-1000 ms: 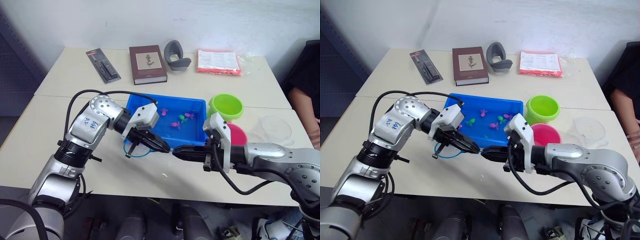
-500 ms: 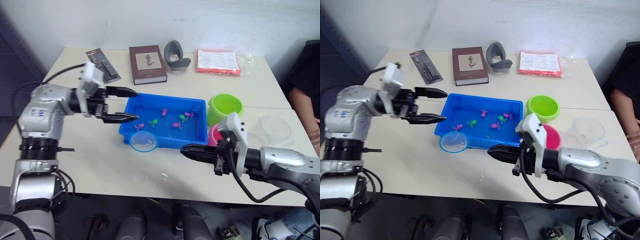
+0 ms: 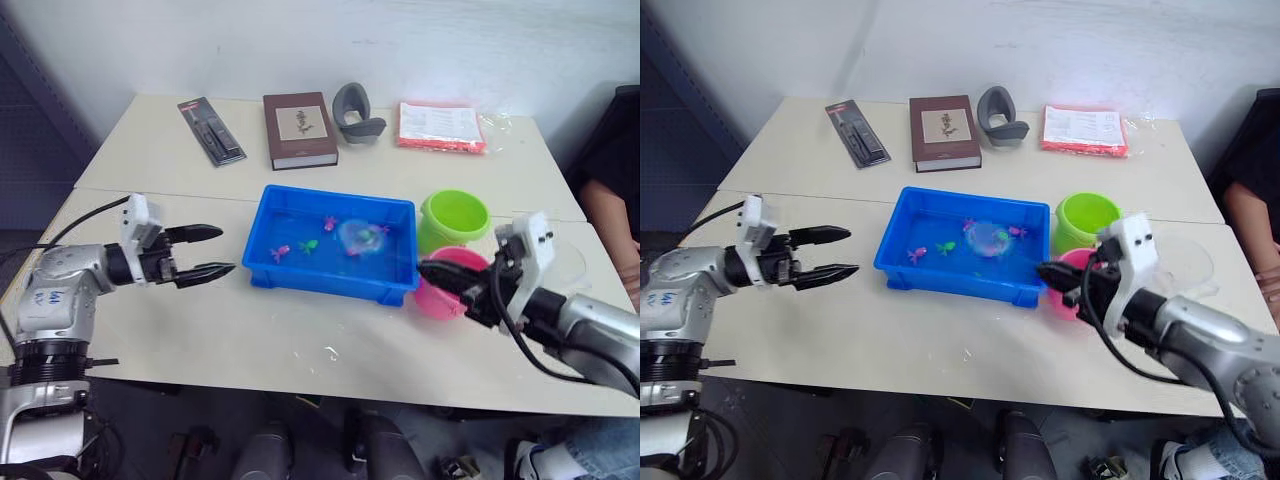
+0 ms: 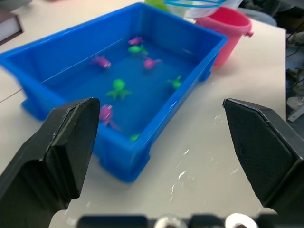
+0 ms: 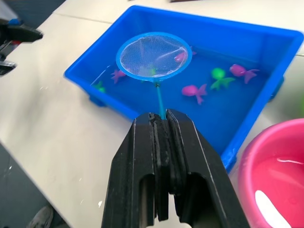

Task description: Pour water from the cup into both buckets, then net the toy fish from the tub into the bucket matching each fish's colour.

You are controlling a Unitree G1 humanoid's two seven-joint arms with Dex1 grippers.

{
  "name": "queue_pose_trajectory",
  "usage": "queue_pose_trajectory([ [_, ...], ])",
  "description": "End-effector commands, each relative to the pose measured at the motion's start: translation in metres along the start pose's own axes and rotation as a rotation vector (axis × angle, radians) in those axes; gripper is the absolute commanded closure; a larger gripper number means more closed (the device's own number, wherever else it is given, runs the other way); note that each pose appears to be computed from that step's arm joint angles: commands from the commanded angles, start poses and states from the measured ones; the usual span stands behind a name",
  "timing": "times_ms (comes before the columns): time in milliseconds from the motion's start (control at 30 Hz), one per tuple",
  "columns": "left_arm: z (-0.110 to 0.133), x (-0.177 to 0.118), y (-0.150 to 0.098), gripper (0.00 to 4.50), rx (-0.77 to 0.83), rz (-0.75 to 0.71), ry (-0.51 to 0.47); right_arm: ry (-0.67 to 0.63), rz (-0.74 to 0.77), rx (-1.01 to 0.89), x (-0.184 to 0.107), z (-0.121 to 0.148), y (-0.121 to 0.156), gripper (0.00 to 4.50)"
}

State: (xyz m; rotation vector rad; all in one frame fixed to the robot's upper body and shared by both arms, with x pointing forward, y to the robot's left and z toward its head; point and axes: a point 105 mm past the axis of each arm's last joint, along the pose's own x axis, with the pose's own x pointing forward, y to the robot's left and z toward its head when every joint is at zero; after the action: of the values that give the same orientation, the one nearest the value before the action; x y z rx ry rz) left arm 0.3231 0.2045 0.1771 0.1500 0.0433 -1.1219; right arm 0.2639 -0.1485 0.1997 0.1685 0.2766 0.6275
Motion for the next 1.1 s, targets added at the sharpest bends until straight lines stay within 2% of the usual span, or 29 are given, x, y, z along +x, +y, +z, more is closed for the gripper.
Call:
queue_pose_trajectory([
  [33, 0.010, 0.009, -0.003, 0.03, 0.036, 0.011, -0.029, -0.011, -0.027, 0.020, 0.009, 0.002, -0.005, 4.50],
  [367, 0.007, 0.025, -0.013, 0.03, 0.023, -0.014, -0.049, -0.015, -0.022, 0.056, 0.033, 0.010, -0.008, 4.50],
  [667, 0.009, 0.035, -0.015, 0.03, 0.028, -0.029, -0.063, 0.007, -0.117, 0.107, 0.059, 0.000, -0.037, 4.50],
  [1100, 0.008, 0.039, -0.018, 0.03, 0.033, -0.029, -0.071, 0.095, -0.093, 0.125, 0.070, -0.019, -0.036, 4.50],
])
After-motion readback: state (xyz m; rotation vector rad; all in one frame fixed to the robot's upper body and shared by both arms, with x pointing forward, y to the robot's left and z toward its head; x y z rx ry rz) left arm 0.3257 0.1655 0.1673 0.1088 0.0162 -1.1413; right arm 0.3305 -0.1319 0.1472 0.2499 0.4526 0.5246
